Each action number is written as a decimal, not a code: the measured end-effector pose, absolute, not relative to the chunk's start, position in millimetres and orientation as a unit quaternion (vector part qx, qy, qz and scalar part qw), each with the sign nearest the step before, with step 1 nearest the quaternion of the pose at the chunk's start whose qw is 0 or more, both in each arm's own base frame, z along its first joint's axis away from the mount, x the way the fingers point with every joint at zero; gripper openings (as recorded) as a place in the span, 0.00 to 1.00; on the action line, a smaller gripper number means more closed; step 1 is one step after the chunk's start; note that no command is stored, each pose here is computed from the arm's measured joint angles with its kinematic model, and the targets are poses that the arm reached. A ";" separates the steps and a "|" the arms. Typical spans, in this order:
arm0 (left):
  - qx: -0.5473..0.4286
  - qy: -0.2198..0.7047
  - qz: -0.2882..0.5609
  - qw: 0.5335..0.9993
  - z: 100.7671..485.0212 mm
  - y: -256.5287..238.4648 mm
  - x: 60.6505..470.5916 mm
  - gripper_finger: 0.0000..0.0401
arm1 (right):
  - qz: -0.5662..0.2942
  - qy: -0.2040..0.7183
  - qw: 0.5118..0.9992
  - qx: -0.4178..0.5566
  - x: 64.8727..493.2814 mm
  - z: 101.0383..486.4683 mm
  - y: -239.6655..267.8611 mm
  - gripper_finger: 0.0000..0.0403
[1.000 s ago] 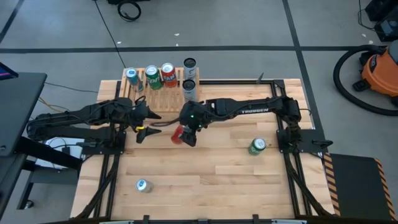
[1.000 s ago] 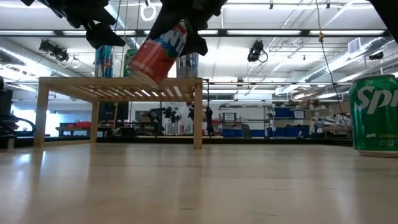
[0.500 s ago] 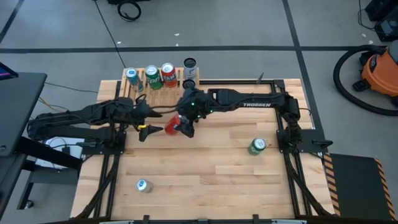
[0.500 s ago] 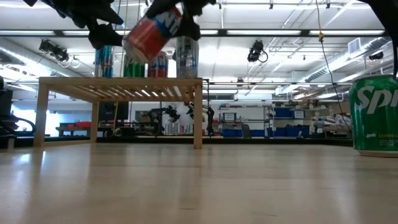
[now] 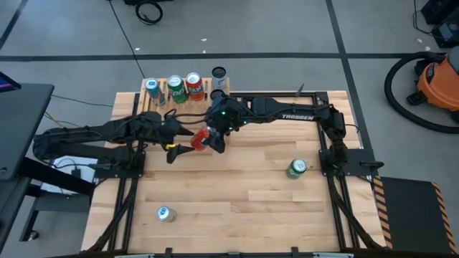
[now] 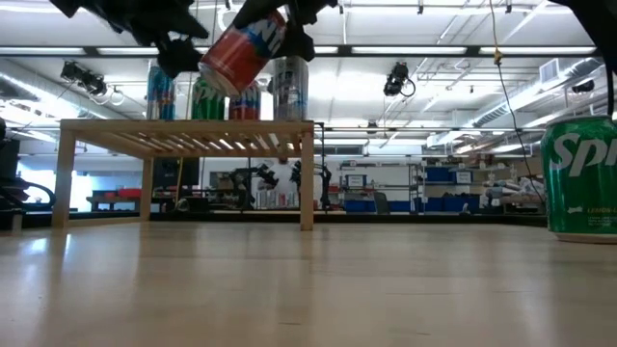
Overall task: Place canned beverage on shelf
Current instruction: Put the orange soda can on the shelf
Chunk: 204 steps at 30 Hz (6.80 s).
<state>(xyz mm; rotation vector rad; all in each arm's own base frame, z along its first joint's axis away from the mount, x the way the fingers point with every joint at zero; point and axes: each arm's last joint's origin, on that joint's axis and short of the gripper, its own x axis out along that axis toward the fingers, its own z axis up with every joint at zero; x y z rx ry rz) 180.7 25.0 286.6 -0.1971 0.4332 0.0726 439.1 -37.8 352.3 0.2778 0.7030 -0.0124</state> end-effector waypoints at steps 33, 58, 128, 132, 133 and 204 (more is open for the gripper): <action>-0.120 0.256 -0.104 0.953 261.8 8.1 220.6 0.79 | 0.046 0.386 0.912 0.129 452.3 326.5 -7.0 0.77; -0.116 0.248 -0.130 0.953 263.9 -2.6 221.8 0.79 | 0.056 0.376 0.917 0.117 456.1 325.4 3.5 0.77; -0.089 0.253 -0.039 0.962 261.4 14.1 221.3 0.95 | -0.001 0.335 0.935 0.115 461.6 331.3 -3.6 0.77; -0.082 0.251 -0.036 0.964 261.6 16.3 221.3 0.95 | -0.002 0.336 0.935 0.114 461.4 331.1 -3.0 0.77; -0.078 0.251 -0.030 0.965 261.6 16.8 221.4 0.95 | -0.001 0.336 0.935 0.115 461.4 331.1 -2.9 0.77; -0.097 0.199 0.038 0.974 280.1 34.8 204.5 0.75 | -0.013 0.291 0.955 0.054 421.4 387.7 -3.7 0.86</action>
